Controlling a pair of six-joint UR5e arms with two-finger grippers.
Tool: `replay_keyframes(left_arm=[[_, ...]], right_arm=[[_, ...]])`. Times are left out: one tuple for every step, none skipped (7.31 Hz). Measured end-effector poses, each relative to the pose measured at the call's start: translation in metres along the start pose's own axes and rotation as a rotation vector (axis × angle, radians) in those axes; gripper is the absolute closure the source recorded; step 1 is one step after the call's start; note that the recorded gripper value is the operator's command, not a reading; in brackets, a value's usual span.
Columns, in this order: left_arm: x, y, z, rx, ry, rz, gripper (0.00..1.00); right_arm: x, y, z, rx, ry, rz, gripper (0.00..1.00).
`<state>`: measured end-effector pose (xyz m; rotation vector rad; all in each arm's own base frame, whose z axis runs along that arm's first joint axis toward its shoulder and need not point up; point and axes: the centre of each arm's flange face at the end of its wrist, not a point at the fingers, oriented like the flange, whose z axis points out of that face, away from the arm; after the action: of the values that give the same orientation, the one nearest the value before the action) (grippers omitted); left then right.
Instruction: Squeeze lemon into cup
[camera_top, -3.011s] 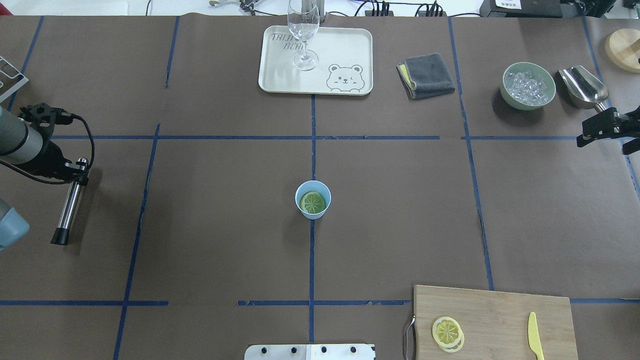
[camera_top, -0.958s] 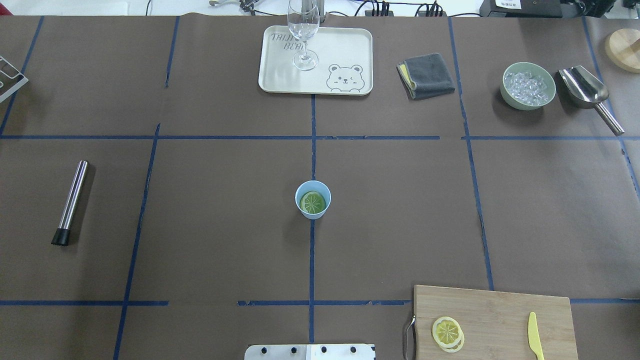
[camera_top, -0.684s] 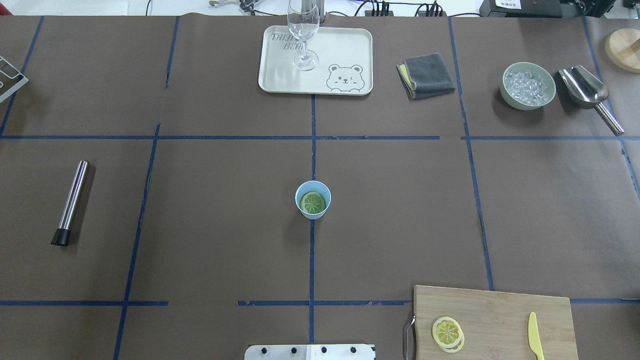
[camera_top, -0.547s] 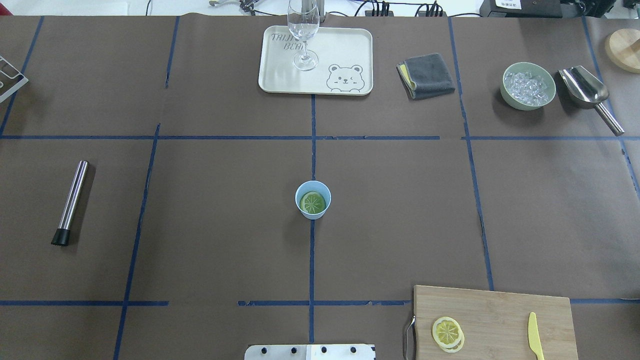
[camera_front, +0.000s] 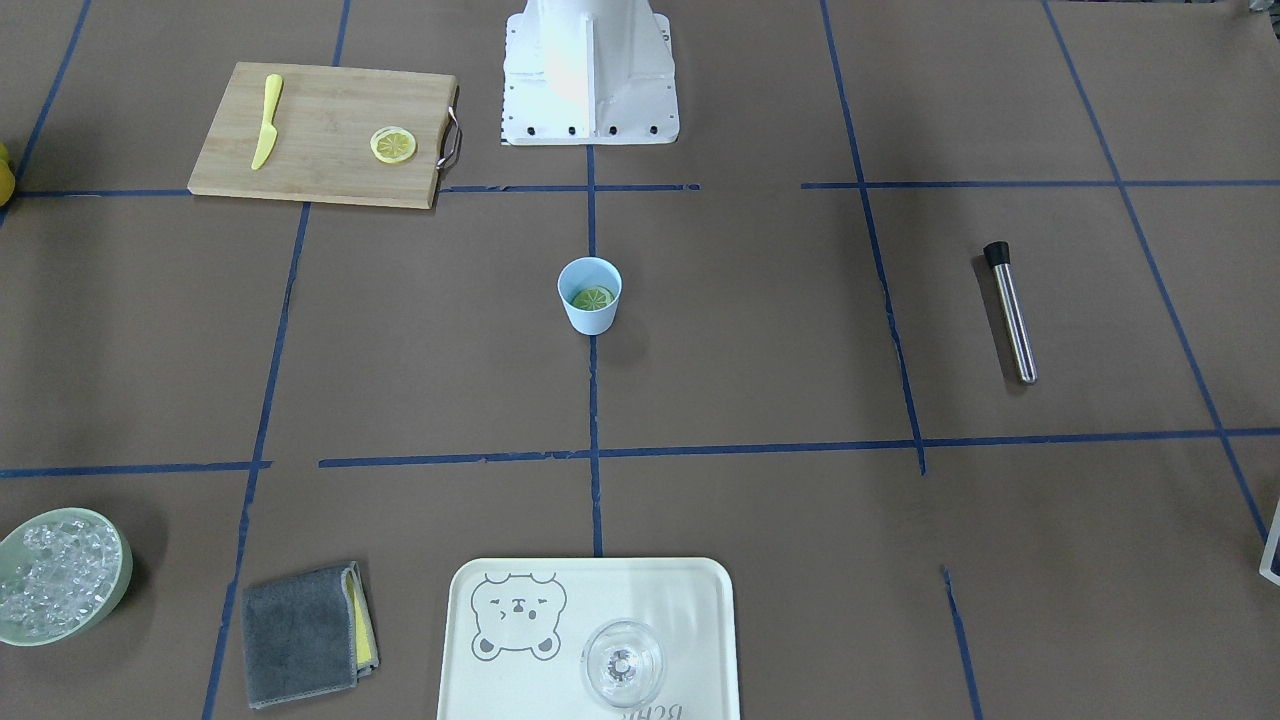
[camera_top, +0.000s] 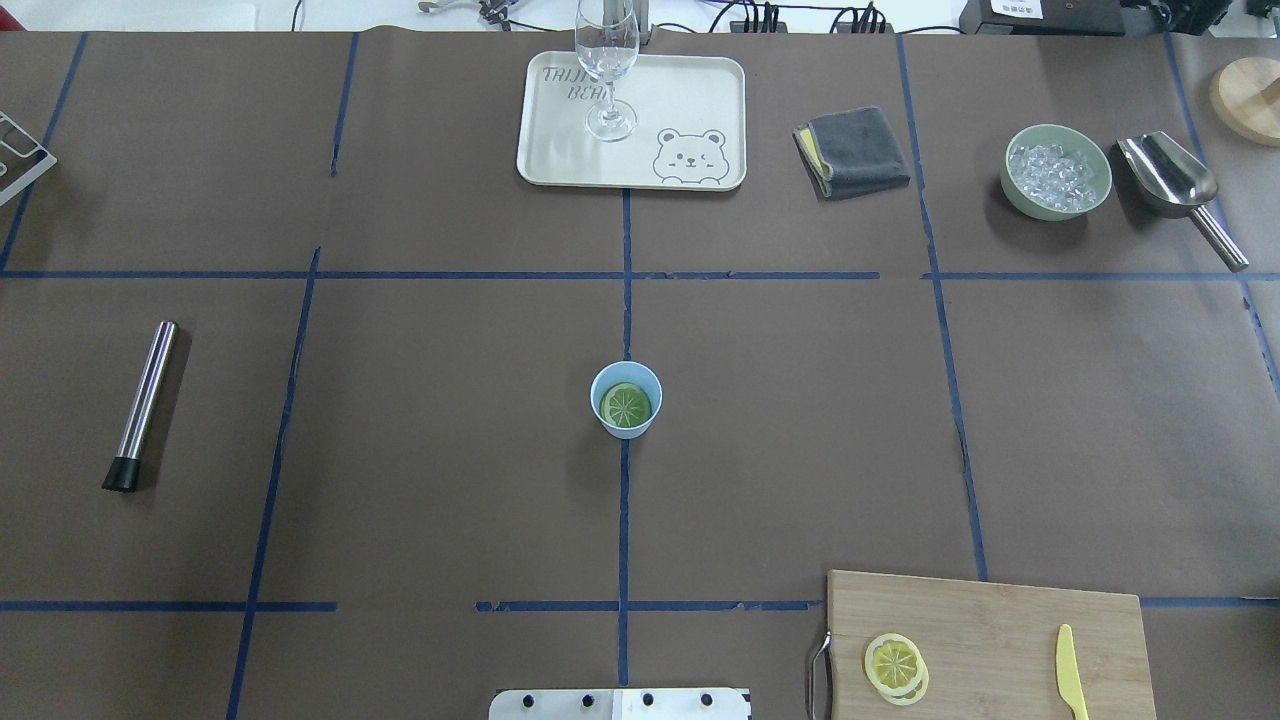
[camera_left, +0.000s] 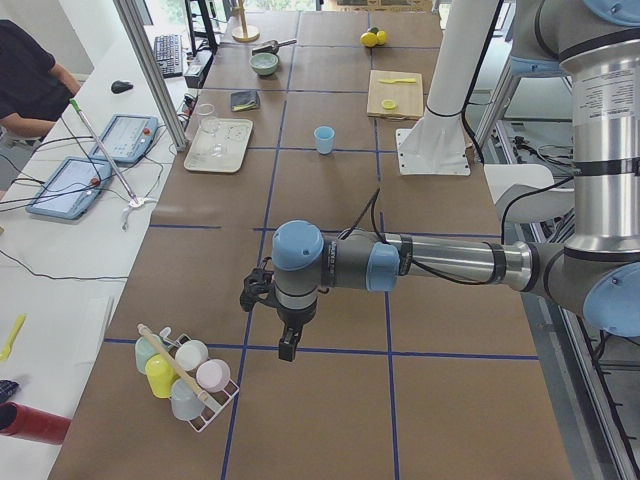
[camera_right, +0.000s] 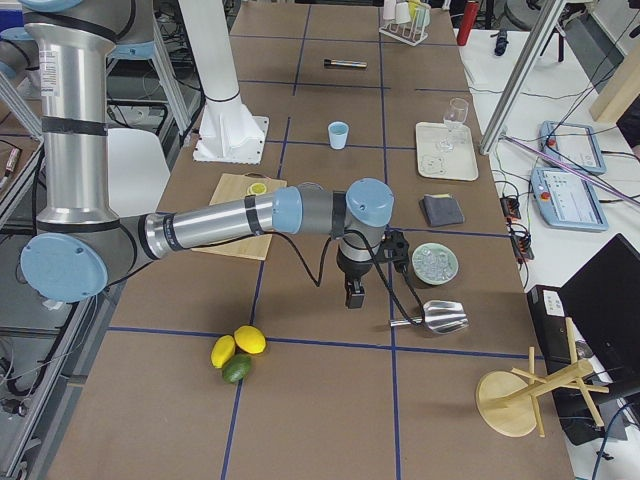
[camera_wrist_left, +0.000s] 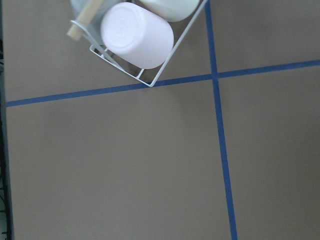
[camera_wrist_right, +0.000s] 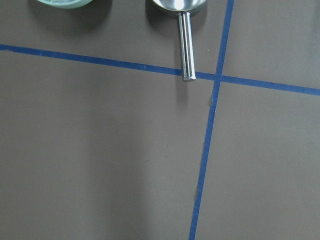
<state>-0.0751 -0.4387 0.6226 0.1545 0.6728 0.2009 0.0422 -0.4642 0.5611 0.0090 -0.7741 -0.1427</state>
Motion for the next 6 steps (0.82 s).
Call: replay_keyframes(left_arm=[[0.005,-0.009,-0.002,0.004,-0.001,0.021,0.00],[0.007,-0.016,-0.005,-0.006,0.002,0.021,0.00],[0.008,-0.020,-0.006,-0.022,0.005,0.010,0.00],[0.008,-0.020,-0.007,-0.040,0.008,-0.005,0.00],[0.009,-0.019,-0.007,-0.062,0.018,-0.025,0.00],[0.010,-0.017,-0.006,-0.074,0.046,-0.044,0.00]], right_arm=[[0.000,0.000,0.000,0.002,-0.001,0.000,0.00],[-0.001,-0.001,-0.001,0.002,-0.003,0.000,0.00],[-0.001,-0.001,0.000,0.002,-0.004,0.002,0.00],[-0.001,-0.001,0.000,0.001,-0.005,0.006,0.00],[0.000,-0.001,0.002,-0.002,-0.006,0.012,0.00],[0.002,-0.001,0.005,-0.007,-0.005,0.018,0.00]])
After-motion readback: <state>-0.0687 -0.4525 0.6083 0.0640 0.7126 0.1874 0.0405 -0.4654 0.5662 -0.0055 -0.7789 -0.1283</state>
